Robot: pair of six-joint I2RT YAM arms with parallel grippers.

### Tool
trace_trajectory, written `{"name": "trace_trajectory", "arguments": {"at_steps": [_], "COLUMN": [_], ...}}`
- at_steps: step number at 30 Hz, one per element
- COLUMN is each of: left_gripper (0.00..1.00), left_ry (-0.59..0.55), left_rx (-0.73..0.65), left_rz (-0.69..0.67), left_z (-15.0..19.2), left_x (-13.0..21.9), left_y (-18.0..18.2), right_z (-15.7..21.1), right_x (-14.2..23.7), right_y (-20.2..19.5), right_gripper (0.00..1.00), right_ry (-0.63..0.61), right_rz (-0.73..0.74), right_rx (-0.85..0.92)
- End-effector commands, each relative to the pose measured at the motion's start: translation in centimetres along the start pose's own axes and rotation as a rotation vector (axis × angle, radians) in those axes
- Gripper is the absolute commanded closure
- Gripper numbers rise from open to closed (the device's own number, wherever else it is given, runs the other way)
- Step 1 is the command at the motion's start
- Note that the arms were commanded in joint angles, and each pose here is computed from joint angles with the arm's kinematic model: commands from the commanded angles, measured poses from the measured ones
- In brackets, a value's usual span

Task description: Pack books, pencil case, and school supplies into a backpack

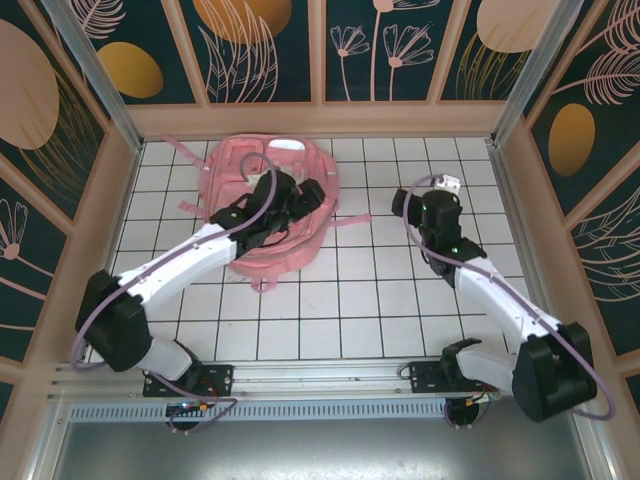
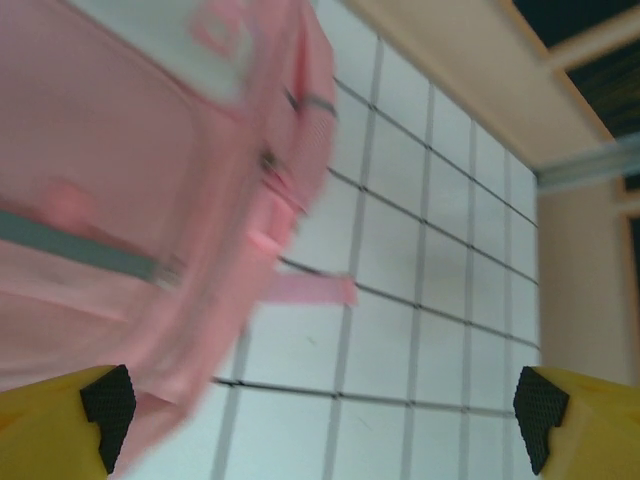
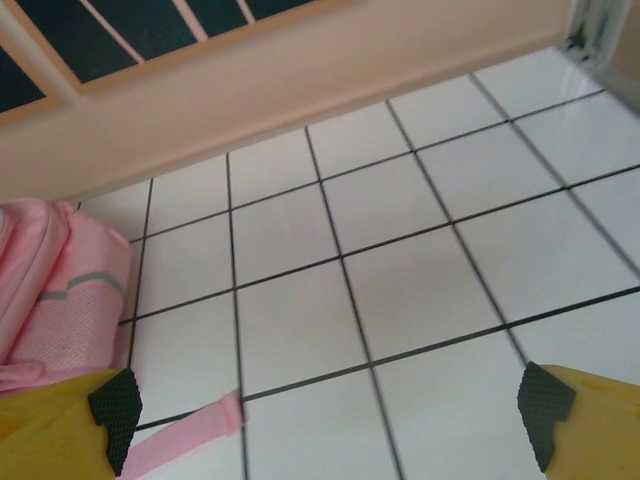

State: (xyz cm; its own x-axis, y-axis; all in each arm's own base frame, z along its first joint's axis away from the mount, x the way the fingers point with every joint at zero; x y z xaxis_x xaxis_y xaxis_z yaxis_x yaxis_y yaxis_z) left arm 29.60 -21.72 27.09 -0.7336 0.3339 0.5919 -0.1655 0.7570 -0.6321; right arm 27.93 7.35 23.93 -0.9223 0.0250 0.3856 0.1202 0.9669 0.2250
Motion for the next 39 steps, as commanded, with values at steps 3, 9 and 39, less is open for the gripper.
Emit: {"name": "trace_trajectory", "arguments": {"at_steps": [3,9,39], "left_gripper": [0.02,0.01,0.01], "left_ry": [-0.348,-0.584,-0.781], "left_rx": [-0.168,-0.239,-0.523], "left_rz": [-0.429,-0.686,-0.294], "left_z": [-6.3,-9.8,-5.9], "left_x": [5.0,7.2,1.4], "left_y": [7.7,16.7,26.0], "right_z": [0.2,2.0,7.0], "right_x": [1.6,0.2,-4.9], "right_y": [-2.0,-6.5,-10.5], "right_gripper": [0.01,0.01,0.01], "right_ry": [-0.200,-0.185,-0.264], "right_rz": [0.011,0.208,0.018], "right_rx": [0.115,0.111,0.110]}}
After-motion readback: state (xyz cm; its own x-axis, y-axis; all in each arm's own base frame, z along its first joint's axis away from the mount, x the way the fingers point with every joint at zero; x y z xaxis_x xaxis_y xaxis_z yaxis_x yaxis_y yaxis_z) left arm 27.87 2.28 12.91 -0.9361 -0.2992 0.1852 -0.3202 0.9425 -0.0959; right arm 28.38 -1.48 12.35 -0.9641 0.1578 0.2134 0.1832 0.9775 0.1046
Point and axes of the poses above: each hand's point on the last joint's axis, 136 mm out from that joint toward the fingers, its own x axis back along the fingers, its own y axis along the line the jaws close on, z = x × y, the point moved 9 cm from there along x, back along the fingers
